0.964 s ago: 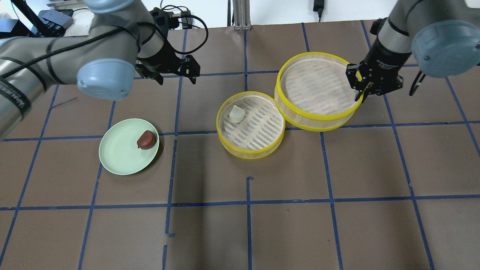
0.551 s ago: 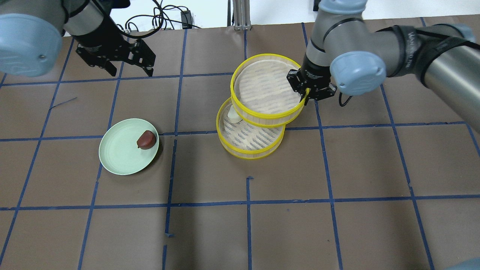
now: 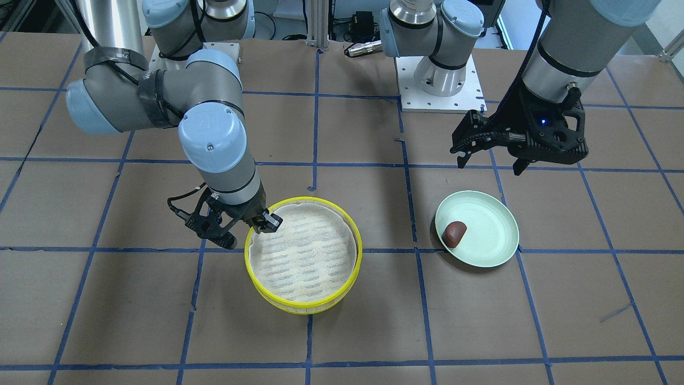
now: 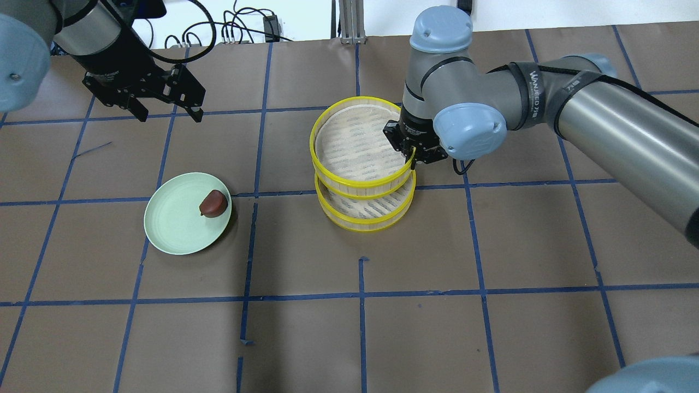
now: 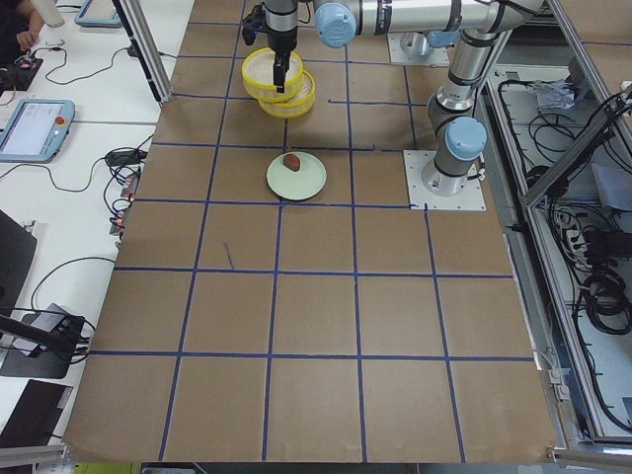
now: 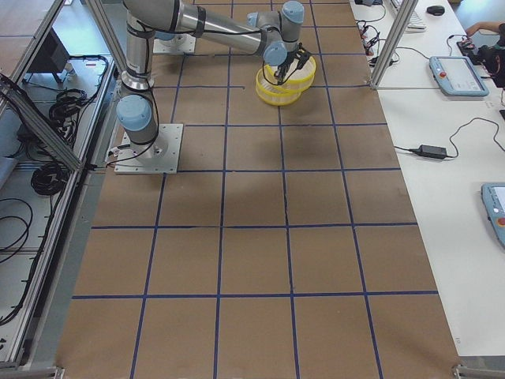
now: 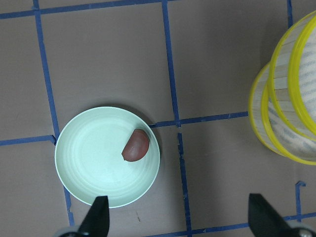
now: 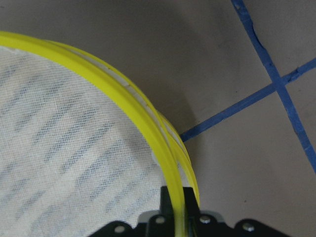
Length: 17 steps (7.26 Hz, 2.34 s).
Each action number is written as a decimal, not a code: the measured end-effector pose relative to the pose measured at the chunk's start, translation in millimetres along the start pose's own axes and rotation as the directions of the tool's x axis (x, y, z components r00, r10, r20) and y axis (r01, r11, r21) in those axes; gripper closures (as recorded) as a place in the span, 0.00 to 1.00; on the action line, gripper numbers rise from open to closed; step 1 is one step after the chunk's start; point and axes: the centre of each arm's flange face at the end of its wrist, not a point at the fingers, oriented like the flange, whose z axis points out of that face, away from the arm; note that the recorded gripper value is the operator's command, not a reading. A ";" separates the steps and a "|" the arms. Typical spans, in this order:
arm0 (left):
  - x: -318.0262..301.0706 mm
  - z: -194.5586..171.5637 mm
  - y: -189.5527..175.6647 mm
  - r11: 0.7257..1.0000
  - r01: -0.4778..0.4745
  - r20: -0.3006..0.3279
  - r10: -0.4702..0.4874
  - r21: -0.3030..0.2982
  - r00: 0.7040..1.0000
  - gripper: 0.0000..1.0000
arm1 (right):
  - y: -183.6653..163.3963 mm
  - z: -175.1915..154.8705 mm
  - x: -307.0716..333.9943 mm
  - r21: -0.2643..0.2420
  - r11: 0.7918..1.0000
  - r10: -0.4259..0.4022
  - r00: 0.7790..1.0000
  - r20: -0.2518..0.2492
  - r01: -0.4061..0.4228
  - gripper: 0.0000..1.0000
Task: Place buns in different layers of steamer
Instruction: 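Lower the top tier onto the bottom tier with the right gripper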
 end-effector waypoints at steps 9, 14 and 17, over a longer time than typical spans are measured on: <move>1.3 9.3 4.9 1.000 -0.015 0.004 0.015 -0.023 1.000 0.00 | 23.4 -0.1 12.9 -0.033 0.999 -0.003 0.999 -0.040 0.002 0.94; -1.7 12.5 5.9 0.999 -0.028 0.002 0.028 -0.029 1.000 0.00 | 26.2 3.8 15.0 -0.040 0.999 -0.002 0.999 -0.039 0.000 0.00; -2.9 13.2 6.6 0.999 -0.034 0.002 0.034 -0.028 0.999 0.00 | 22.5 2.7 17.1 -0.036 0.999 0.001 0.999 -0.044 -0.002 0.00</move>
